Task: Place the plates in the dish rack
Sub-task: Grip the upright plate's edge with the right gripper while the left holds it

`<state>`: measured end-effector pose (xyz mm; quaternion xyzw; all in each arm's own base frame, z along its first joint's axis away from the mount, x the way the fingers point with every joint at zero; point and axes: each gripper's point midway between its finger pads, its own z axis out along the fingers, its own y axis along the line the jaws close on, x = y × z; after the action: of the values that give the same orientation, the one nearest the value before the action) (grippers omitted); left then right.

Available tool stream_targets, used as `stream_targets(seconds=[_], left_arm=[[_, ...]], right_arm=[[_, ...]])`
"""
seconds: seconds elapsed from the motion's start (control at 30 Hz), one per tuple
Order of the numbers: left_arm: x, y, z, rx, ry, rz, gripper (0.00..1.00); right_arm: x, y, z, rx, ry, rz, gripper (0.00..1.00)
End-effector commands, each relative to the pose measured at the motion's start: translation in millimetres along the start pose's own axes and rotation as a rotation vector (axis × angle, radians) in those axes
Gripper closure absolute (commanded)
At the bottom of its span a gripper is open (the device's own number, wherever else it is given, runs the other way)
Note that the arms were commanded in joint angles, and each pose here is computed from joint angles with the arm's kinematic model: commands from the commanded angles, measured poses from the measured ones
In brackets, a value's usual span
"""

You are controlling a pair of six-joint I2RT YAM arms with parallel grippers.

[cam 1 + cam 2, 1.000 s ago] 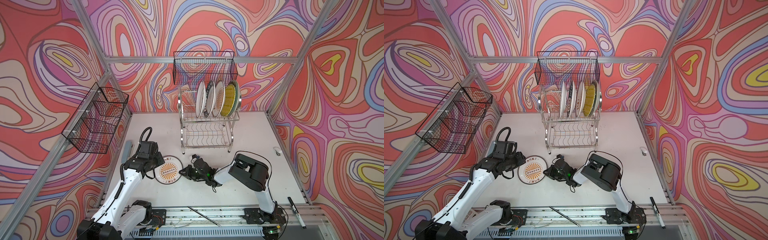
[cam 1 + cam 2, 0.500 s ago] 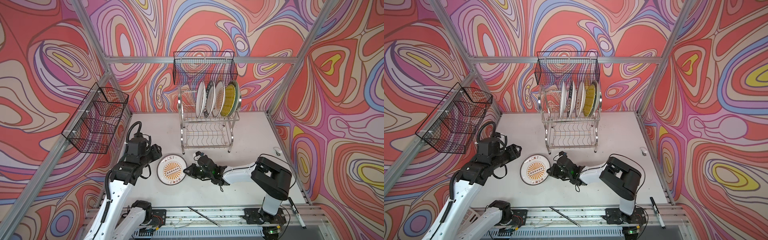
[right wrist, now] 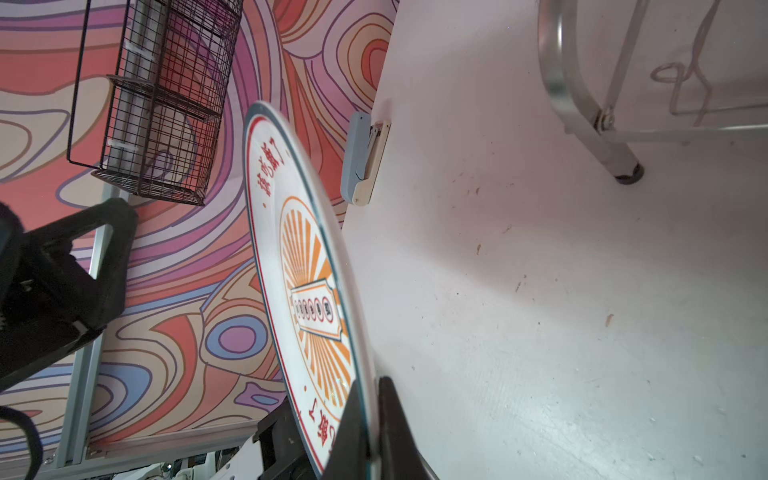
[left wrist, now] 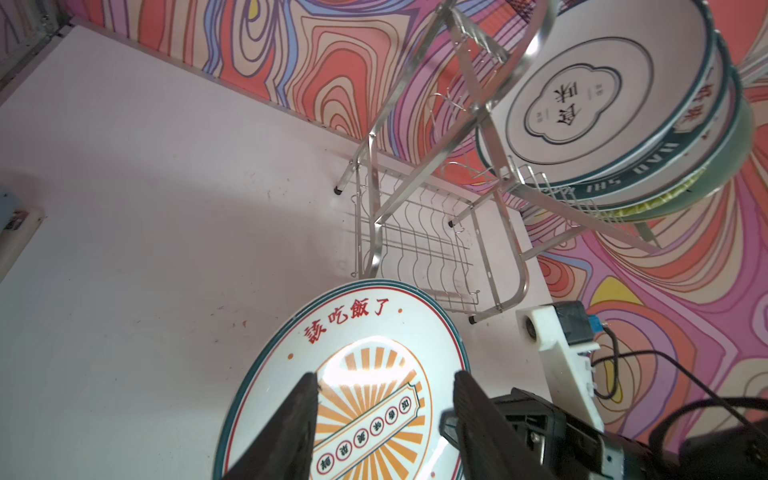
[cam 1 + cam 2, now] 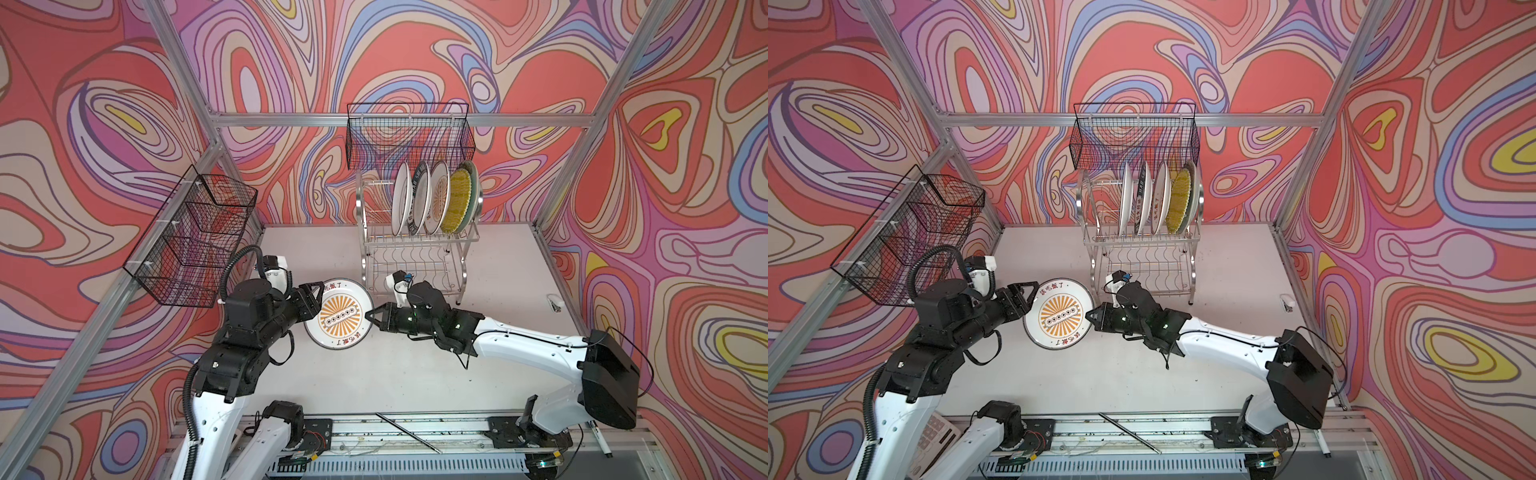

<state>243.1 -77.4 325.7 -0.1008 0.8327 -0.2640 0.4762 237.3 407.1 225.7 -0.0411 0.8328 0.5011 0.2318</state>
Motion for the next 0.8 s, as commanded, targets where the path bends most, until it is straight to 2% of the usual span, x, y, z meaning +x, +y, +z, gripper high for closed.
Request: stream_targets(seconds=[0.0, 0.4, 0.53, 0.67, 0.77], left_arm=[[-10.3, -34.1, -11.9, 0.148, -0.018, 0.083, 0.46], [-20.3, -92.0, -47.3, 0.356, -0.015, 0.31, 0.47], [-28.4, -82.6, -48.9, 0.264, -0.012, 0.295, 0.47], [-35.6, -53.6, -38.8, 0.057, 0.042, 0.225, 0.46], [-38.0, -38.4, -30.3, -0.044, 0.066, 0.186, 0.46]], right_arm=[[-19.2, 24.5, -19.3, -0.022, -0.023, -0.055, 1.0], [-62.0, 59.9, -55.9, -0.037, -0.059, -0.138, 1.0], [-74.0, 68.2, -67.6, -0.051, -0.074, -0.159, 1.0], [-81.5, 69.1, -83.8, -0.044, -0.094, -0.18, 1.0], [-84.1, 72.2, -102.1, -0.061, -0.124, -0.195, 1.0]])
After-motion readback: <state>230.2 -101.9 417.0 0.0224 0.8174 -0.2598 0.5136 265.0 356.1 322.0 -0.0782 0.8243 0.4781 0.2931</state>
